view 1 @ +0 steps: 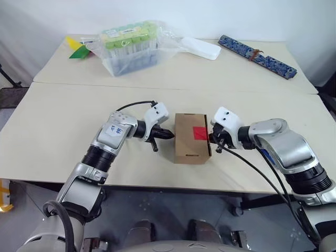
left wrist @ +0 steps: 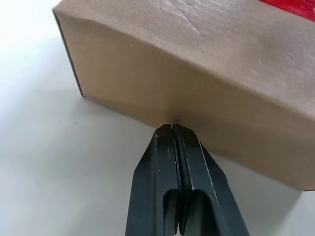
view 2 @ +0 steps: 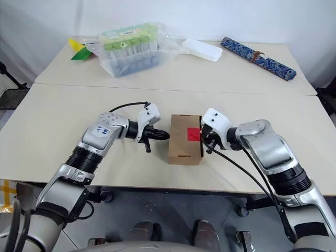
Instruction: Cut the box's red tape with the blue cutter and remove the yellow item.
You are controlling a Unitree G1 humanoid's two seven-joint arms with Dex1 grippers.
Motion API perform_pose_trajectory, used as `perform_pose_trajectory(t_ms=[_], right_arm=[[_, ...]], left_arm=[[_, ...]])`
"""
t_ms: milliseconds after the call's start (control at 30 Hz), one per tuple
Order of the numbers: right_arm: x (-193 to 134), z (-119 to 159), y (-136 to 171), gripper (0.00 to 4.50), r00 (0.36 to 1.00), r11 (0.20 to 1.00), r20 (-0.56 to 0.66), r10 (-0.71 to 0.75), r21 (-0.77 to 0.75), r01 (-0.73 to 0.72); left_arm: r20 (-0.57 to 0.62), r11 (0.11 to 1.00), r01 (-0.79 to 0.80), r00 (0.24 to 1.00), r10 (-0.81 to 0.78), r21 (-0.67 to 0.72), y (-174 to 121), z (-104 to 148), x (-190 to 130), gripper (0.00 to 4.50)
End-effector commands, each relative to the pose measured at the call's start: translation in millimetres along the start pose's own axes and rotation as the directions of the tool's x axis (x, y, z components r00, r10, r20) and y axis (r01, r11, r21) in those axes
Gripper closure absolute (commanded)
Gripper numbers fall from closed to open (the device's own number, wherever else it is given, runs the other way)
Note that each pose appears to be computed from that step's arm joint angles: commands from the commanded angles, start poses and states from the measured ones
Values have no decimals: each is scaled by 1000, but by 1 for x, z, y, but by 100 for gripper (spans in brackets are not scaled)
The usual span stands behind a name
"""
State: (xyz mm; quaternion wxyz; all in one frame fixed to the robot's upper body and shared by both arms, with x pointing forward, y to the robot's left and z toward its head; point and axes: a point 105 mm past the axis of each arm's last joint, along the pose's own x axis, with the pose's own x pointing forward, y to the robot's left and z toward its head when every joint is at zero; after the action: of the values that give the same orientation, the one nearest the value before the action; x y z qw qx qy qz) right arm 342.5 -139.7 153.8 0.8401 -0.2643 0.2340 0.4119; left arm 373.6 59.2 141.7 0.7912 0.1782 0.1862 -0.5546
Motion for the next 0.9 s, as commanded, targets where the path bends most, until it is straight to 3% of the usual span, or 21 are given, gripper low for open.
perform_pose_trajectory(t_ms=[33,200,433,533,633,700,900], right_arm=[[-11,9,-8,448,999,998,18,-36,-50,37],[-15,7,-16,448,997,994,8,-81,-66,82],[-39,9,-43,448,973,967,24,-229,-105,231],[-59,14,-54,448,957,952,47,-288,-91,291],[-72,24,-46,391,961,960,72,-268,-58,273],[-76,29,-38,321,965,967,83,-249,-34,252],[-78,41,-26,115,962,965,100,-255,81,248]], left_arm=[[21,999,3,1000,-4,49,0,13,-1,450],[21,999,-9,1000,8,52,3,13,-4,450],[14,991,-119,993,119,55,31,13,-37,450],[43,988,-138,990,135,74,39,29,-57,450],[81,987,-72,995,61,142,30,57,-60,450],[99,981,-20,995,1,192,21,74,-57,450],[76,960,113,988,-136,255,1,87,-36,450]])
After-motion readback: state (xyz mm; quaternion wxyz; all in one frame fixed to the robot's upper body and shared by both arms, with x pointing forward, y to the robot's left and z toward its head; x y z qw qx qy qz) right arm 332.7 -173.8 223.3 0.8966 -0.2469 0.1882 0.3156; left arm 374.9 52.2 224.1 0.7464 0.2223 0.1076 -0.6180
